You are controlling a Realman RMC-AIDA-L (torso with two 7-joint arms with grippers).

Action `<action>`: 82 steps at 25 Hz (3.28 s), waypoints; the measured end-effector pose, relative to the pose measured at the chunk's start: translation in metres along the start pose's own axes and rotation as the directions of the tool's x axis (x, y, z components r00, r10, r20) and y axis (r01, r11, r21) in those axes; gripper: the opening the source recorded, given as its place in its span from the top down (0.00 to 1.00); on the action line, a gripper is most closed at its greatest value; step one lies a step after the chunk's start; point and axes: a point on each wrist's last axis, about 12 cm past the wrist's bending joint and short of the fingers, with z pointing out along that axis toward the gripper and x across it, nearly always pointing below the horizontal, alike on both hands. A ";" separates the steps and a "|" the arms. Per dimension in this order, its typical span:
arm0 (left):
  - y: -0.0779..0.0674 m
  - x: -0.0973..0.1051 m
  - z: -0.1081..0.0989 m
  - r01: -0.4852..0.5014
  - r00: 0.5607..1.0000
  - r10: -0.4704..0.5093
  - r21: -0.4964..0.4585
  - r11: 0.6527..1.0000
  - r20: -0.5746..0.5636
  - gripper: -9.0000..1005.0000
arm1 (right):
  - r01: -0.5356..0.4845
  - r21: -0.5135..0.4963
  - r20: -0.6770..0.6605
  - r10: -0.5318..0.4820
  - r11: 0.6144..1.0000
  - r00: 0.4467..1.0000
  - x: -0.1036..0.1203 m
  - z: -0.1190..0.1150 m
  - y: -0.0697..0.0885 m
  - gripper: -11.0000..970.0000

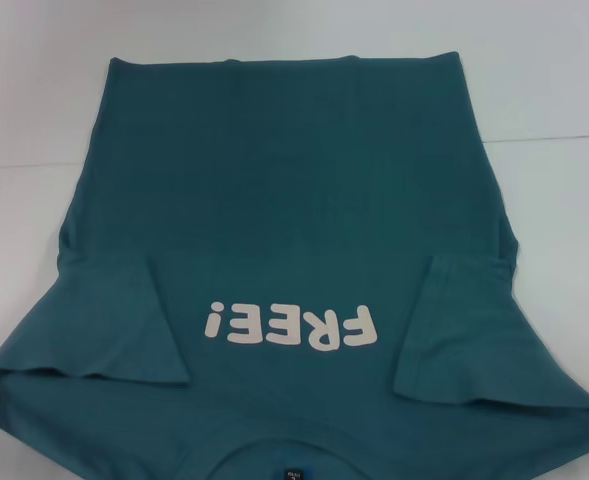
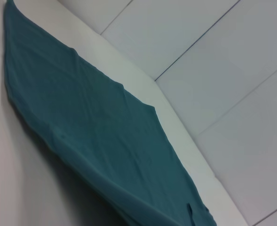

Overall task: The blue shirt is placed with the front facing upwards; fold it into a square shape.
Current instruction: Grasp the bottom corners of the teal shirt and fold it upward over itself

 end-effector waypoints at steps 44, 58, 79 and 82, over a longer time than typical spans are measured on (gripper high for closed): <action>0.008 -0.079 0.093 -0.067 0.995 0.065 0.026 0.997 0.080 0.96 | 0.123 0.027 0.340 -0.125 0.992 0.932 -0.091 0.010 0.030 0.99; 0.011 -0.112 0.143 -0.151 0.977 0.164 -0.099 0.984 0.139 0.96 | 0.115 0.075 0.500 -0.137 0.991 0.855 -0.127 0.025 0.038 0.98; 0.010 -0.142 0.180 -0.304 0.927 0.348 -0.269 0.914 0.137 0.97 | 0.120 0.194 0.543 -0.209 0.974 0.813 -0.158 0.067 0.053 0.97; 0.009 -0.144 0.186 -0.324 0.919 0.372 -0.287 0.901 0.130 0.97 | 0.120 0.207 0.546 -0.216 0.971 0.809 -0.159 0.070 0.053 0.97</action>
